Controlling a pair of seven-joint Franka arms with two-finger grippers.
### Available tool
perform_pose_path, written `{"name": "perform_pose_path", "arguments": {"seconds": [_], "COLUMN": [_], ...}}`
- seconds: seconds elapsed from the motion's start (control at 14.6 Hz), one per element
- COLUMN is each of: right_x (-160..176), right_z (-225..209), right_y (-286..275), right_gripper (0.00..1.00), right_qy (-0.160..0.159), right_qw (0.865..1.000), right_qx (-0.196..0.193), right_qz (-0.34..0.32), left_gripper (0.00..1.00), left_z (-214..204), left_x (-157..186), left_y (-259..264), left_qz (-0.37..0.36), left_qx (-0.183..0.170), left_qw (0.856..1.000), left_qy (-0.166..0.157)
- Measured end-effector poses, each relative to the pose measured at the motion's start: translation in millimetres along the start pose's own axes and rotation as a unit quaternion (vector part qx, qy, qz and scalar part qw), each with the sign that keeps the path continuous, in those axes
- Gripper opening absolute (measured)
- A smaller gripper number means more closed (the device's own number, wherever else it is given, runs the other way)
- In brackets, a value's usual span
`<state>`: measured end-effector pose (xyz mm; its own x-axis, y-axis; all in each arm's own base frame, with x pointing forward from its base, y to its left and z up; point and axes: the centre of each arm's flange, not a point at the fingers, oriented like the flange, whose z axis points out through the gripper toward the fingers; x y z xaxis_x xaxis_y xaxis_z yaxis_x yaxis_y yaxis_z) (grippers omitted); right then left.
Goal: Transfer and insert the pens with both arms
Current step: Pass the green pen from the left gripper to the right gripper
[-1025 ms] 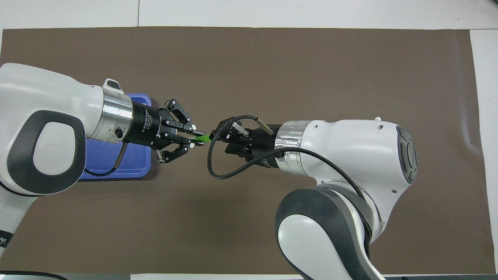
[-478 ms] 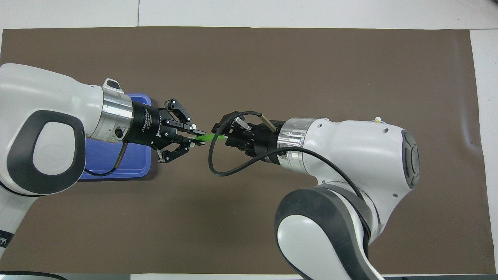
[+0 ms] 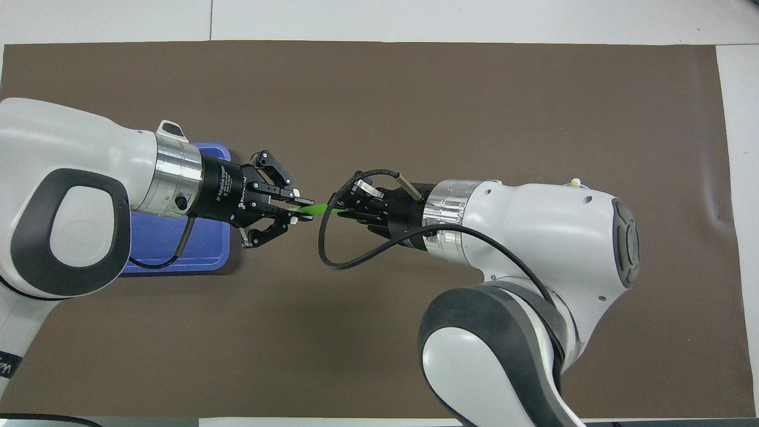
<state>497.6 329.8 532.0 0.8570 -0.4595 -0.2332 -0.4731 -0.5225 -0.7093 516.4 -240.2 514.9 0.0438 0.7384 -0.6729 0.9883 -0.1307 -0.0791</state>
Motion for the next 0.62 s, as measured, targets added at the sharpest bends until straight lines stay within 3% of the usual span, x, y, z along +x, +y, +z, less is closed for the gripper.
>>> {"name": "perform_pose_path", "arguments": {"seconds": [0.21, 0.27, 0.48, 0.62], "right_x": [0.1, 0.2, 0.0, 8.4], "right_z": [0.0, 0.0, 0.8, -1.9], "right_y": [0.1, 0.2, 1.4, 9.7], "right_gripper": [0.18, 0.18, 0.18, 0.18], "right_qy": [0.0, 0.0, -0.003, -0.017], "right_qw": [1.0, 1.0, 1.0, 0.998], "right_qx": [0.0, 0.0, -0.004, -0.037], "right_qz": [0.0, 0.0, -0.001, -0.043], "left_gripper": [0.17, 0.23, 0.55, 0.79], "left_z": [0.1, -0.3, -3.5, -6.6], "left_x": [-0.1, -0.9, -6.1, -8.5], "left_y": [0.0, 0.2, -2.0, -3.5], "left_qz": [0.001, 0.002, 0.007, 0.014], "left_qx": [0.0, -0.003, -0.009, -0.013], "left_qw": [1.0, 1.0, 1.0, 1.0], "left_qy": [0.0, 0.0, 0.0, 0.0]}}
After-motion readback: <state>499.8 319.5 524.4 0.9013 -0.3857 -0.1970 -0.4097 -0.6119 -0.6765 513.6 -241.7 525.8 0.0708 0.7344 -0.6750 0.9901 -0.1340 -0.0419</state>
